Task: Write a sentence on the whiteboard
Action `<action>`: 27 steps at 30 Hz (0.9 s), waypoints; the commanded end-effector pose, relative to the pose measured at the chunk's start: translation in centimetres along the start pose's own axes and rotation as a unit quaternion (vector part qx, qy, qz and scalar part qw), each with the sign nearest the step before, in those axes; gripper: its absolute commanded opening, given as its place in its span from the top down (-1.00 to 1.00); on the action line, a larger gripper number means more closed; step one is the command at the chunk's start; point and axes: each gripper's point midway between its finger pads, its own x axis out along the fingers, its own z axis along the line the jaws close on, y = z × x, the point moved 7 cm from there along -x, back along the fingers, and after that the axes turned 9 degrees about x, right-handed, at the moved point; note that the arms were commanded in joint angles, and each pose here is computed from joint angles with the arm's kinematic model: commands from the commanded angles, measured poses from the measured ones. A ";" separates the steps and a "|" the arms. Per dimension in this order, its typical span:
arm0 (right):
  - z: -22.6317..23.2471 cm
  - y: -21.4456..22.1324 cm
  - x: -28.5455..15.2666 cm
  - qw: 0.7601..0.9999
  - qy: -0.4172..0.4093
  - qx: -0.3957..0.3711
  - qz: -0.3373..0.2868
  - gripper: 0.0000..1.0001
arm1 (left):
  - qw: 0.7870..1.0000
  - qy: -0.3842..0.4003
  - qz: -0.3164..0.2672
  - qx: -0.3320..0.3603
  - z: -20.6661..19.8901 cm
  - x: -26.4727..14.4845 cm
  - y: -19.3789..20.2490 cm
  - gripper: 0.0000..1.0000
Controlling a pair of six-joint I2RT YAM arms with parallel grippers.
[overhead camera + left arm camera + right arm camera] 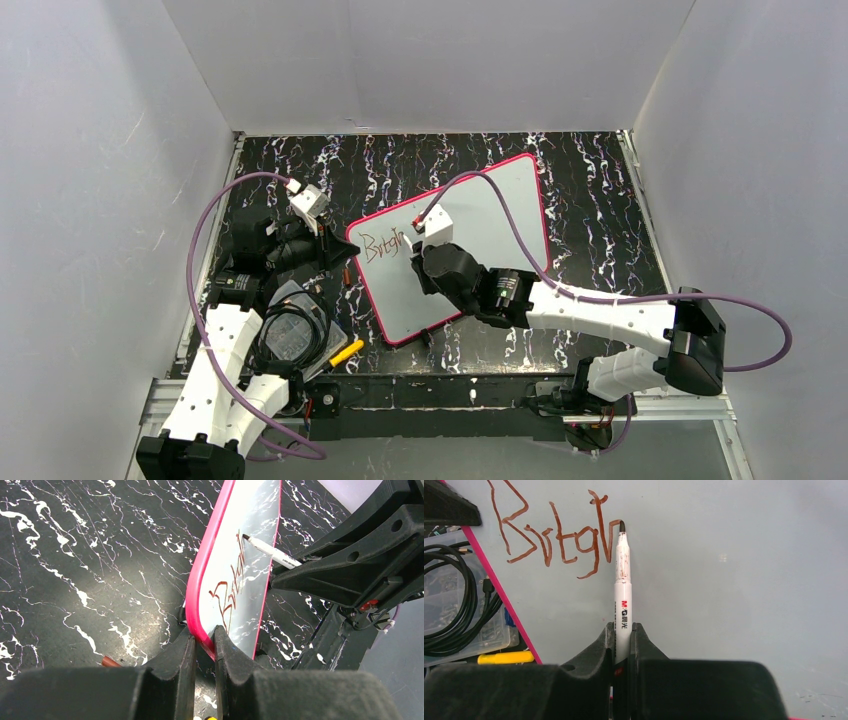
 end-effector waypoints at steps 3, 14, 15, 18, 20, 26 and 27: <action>-1.3 1.3 0.0 1.000 0.016 0.010 0.019 0.97 | 0.999 0.001 0.017 0.031 -0.2 -0.3 1.0 1.00; -1.5 1.3 -0.8 1.000 0.001 0.017 0.021 0.97 | 0.999 0.001 0.018 0.030 -0.2 -0.2 1.0 1.00; -1.5 1.2 -1.0 1.000 -0.001 0.018 0.020 0.97 | 0.999 0.001 0.018 0.030 -0.2 -0.2 1.0 1.00; -1.4 0.7 -1.6 1.000 -0.015 0.022 0.012 0.97 | 0.999 0.001 0.018 0.030 -0.2 -0.2 1.0 1.00; -1.3 0.0 -2.2 0.999 -0.030 0.026 -0.001 0.97 | 0.999 0.001 0.018 0.030 -0.2 -0.2 1.0 1.00; -1.6 -1.3 -2.4 0.999 -0.019 0.021 -0.034 0.97 | 0.999 0.001 0.018 0.029 -0.2 -0.2 1.0 1.00; -1.4 -1.6 -2.3 0.999 -0.018 0.018 -0.036 0.97 | 0.999 0.000 0.018 0.029 -0.2 -0.2 1.0 1.00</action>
